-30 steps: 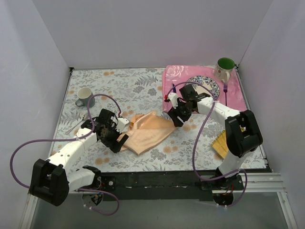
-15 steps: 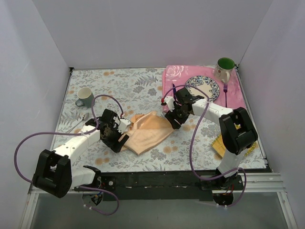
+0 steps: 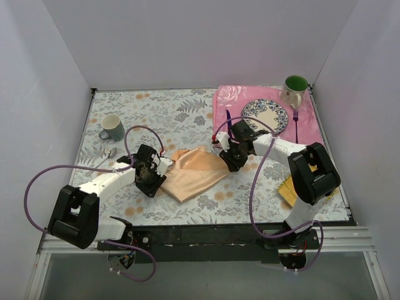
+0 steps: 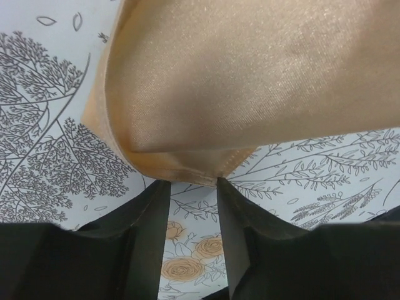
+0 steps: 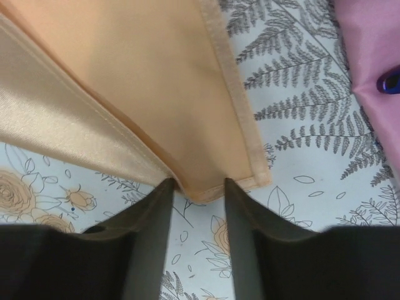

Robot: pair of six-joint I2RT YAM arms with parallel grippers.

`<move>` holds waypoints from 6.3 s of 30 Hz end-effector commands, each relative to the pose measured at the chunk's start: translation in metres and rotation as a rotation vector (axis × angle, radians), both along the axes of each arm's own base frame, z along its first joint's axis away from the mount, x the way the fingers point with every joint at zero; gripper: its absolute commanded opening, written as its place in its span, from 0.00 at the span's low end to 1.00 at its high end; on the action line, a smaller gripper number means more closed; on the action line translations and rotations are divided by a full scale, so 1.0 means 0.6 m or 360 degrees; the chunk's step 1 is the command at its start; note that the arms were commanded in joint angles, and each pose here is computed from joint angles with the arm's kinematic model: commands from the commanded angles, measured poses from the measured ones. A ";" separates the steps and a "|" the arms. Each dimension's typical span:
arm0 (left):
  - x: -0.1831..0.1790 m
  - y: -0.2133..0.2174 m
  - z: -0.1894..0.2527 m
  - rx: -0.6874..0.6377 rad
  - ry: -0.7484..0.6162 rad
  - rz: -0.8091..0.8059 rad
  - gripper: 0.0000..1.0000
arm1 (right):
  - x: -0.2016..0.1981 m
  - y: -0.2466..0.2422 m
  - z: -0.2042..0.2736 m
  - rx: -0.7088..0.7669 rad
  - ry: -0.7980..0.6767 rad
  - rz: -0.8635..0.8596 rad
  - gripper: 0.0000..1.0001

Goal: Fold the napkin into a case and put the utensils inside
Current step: Pick up the crumpled napkin from the center of the board, then flatten out the crumpled napkin at the center of the board.

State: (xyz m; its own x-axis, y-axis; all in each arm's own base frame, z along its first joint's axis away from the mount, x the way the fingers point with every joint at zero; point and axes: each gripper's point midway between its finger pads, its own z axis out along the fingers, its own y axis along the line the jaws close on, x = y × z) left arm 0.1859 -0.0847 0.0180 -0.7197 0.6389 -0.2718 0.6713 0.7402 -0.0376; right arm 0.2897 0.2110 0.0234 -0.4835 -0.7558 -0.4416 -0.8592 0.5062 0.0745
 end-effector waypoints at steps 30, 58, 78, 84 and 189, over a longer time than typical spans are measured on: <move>0.132 0.012 0.068 -0.0408 -0.0070 0.0247 0.51 | -0.105 -0.024 0.079 0.0192 -0.0316 0.0551 0.72; 0.182 0.037 0.032 -0.0437 0.0048 0.0542 0.00 | -0.105 -0.024 0.032 0.0189 -0.0494 0.0847 0.68; 0.196 0.049 0.030 -0.0405 0.0087 0.0578 0.00 | -0.152 0.015 0.029 0.0286 -0.0516 0.1104 0.50; 0.203 0.048 0.035 -0.0413 0.0074 0.0577 0.00 | -0.171 0.015 0.017 0.0289 -0.0454 0.1168 0.45; 0.170 0.167 0.838 0.0003 -0.2175 0.0299 0.00 | 0.020 -0.029 0.839 0.0422 -0.2155 0.0294 0.01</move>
State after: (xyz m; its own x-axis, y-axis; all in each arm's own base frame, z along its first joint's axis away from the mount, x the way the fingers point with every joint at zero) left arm 0.2380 0.0042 0.5801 0.2415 0.5601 -0.7924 -0.0183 0.8191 0.5734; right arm 0.2638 0.1822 0.5806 0.6209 -0.4848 -0.6159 -0.3505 0.5311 -0.7714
